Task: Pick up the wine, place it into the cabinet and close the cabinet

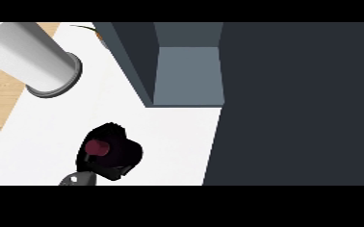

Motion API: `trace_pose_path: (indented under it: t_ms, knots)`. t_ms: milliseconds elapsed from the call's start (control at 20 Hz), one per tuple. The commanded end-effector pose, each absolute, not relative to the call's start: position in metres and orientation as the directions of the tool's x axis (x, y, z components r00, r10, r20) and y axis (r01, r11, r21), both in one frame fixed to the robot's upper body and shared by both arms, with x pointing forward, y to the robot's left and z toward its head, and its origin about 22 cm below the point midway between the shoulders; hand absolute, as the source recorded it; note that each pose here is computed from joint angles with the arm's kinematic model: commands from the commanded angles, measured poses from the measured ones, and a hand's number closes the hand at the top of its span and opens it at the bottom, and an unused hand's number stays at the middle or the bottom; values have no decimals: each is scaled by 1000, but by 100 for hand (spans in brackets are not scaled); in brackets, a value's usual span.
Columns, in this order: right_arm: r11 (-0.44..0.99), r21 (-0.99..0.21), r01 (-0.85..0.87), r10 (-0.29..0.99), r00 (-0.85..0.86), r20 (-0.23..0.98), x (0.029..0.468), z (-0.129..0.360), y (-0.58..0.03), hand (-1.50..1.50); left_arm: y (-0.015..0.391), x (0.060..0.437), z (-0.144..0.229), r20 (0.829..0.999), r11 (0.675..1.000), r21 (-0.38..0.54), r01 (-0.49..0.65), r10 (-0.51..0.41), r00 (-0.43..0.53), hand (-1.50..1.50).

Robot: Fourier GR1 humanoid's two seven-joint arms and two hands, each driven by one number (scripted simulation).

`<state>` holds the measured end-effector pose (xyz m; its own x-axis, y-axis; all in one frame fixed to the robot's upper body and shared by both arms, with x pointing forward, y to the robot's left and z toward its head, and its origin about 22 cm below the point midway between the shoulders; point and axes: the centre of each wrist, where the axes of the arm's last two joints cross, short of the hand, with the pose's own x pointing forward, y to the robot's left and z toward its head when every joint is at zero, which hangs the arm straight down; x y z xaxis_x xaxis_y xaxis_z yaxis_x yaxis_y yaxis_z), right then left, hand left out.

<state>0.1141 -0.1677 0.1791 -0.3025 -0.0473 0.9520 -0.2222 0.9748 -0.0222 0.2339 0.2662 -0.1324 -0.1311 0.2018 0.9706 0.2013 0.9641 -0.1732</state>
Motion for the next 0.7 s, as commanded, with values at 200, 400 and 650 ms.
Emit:
trace_pose_path:
  t_ms: [200, 400, 650]
  knots:
    - [975, -19, -220, -63, -357, 932, 80, 209, -188, -150, 229, 222, -89, 951, 947, -202, 250, 251, -182, 150]
    - [976, 15, -216, -97, -370, 924, 76, 207, -188, -150, 202, 230, -69, 949, 934, -223, 279, 273, -157, 150]
    - [974, 5, -228, -92, -371, 924, 72, 210, -191, -150, 185, 229, -42, 955, 942, -196, 273, 247, -165, 150]
